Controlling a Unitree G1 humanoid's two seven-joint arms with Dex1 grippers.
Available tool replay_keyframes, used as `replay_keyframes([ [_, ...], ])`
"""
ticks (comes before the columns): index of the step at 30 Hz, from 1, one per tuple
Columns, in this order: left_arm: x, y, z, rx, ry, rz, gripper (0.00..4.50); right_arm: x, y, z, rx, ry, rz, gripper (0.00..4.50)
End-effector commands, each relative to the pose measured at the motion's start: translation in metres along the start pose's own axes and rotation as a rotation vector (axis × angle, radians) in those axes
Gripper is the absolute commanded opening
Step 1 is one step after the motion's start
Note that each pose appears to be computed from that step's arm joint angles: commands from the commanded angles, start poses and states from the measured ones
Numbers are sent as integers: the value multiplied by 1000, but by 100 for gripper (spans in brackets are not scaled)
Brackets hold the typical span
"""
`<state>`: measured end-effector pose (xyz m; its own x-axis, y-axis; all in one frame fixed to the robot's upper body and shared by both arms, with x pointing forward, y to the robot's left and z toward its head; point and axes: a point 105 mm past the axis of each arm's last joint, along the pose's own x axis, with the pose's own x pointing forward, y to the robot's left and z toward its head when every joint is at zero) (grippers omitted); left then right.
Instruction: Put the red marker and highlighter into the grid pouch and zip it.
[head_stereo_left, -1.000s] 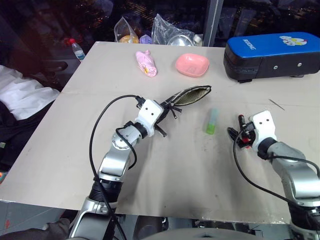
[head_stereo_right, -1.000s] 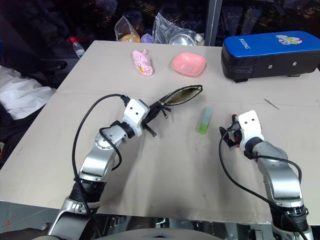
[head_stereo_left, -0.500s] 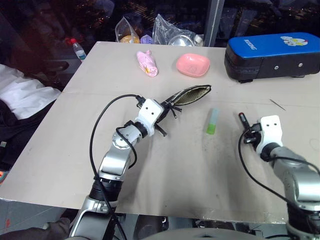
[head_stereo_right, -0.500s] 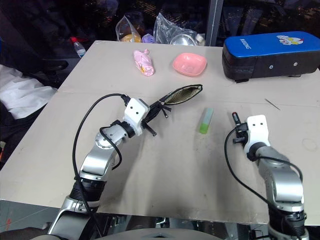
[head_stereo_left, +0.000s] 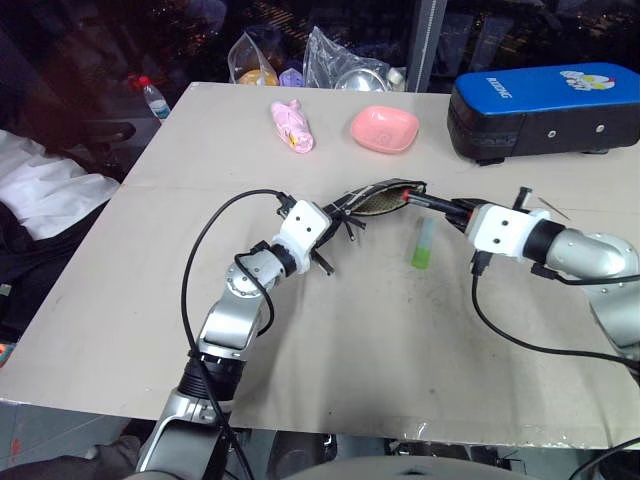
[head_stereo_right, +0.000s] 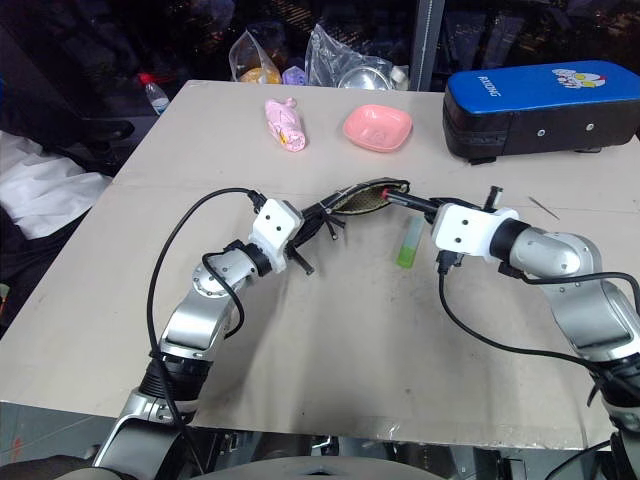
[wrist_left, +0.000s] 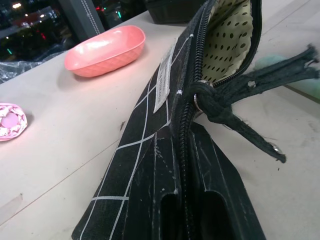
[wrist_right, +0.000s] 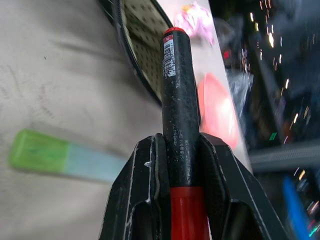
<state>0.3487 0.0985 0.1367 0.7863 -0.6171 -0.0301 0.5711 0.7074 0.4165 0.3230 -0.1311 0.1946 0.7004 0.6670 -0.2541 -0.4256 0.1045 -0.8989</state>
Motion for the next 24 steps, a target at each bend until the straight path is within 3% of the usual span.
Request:
replay_keyframes([
  [1, 1, 0, 12, 35, -41, -3, 0, 6, -6, 5, -118, -35, 14, 32],
  [15, 5, -5, 18, 68, -53, -40, 0, 53, -6, 5, -249, -79, 61, 32],
  [24, 6, -9, 23, 82, -62, -61, 0, 77, 0, 28, -308, -165, 74, 32],
])
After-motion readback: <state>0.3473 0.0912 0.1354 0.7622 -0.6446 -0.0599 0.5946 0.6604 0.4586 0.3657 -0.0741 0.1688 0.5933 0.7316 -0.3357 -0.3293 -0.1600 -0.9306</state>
